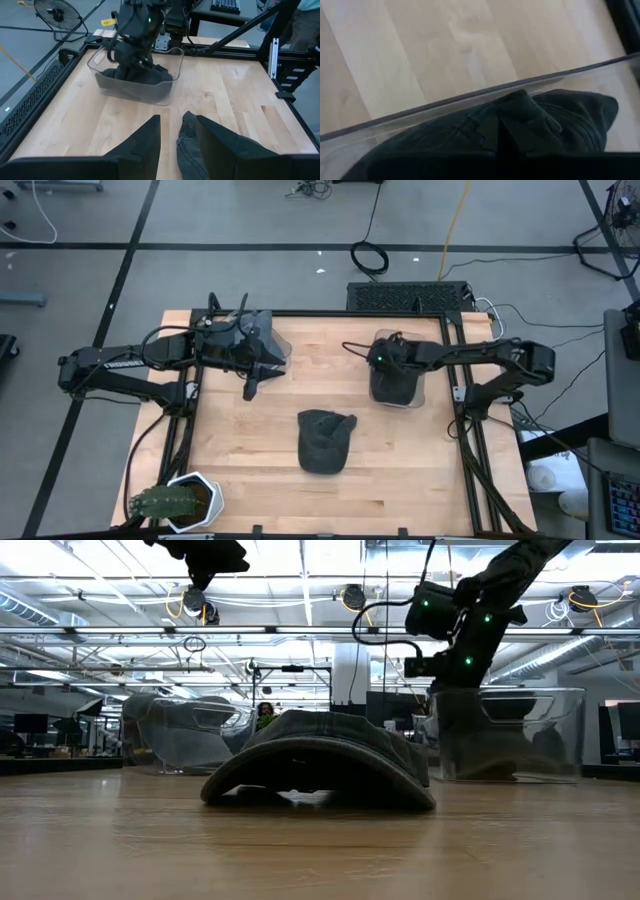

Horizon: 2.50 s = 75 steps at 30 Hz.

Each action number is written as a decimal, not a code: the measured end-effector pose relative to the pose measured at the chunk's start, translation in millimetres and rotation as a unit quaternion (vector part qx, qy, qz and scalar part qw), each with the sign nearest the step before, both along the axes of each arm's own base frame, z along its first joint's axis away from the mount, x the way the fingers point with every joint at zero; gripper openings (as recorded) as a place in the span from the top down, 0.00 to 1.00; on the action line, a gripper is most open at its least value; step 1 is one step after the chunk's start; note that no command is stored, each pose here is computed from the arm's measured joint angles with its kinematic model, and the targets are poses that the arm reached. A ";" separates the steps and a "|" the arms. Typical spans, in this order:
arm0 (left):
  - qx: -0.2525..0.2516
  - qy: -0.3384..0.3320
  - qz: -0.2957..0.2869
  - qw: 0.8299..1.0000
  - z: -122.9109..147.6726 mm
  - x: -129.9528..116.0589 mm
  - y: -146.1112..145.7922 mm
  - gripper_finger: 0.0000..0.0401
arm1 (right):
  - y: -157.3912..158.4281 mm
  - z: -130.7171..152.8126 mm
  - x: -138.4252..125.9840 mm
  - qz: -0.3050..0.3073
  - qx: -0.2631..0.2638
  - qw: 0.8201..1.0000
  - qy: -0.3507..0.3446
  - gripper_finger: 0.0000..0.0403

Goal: Pick & Place hat
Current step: Put the right black cap into the right transparent bin, then put the black cap into the right transparent bin

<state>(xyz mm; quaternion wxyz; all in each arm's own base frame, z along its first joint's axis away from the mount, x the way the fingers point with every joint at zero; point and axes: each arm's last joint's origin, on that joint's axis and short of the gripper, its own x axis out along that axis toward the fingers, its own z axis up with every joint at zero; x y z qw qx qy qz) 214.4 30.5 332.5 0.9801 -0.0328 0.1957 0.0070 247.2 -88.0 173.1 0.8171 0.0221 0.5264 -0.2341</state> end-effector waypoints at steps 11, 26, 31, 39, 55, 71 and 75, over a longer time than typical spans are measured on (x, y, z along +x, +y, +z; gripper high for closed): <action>0.000 0.000 0.000 1.000 0.0 -0.1 0.0 0.67 | 18.1 37.6 -3.4 0.043 -0.031 0.994 -0.097 1.00; 0.000 0.000 0.000 1.000 0.0 -0.1 0.0 0.67 | 81.8 124.5 -11.6 0.276 0.114 0.856 -0.421 1.00; 0.000 0.000 0.000 1.000 0.0 -0.1 0.1 0.67 | 108.3 119.7 -3.2 0.328 0.151 0.811 -0.460 0.94; 0.000 0.001 0.000 1.000 -0.1 -0.1 0.0 0.67 | 132.2 55.0 25.2 0.291 0.228 0.844 -0.389 0.57; 0.000 0.001 0.000 1.000 -0.1 -0.1 0.0 0.67 | 208.9 -3.4 44.7 0.389 -0.020 0.884 -0.257 0.40; 0.000 0.001 0.000 1.000 -0.1 0.0 0.0 0.67 | 292.3 -12.2 95.6 0.448 -0.085 0.884 -0.102 0.38; 0.000 0.001 0.000 1.000 -0.1 -0.1 0.0 0.67 | 299.5 -19.5 104.0 0.475 -0.103 0.869 -0.092 0.38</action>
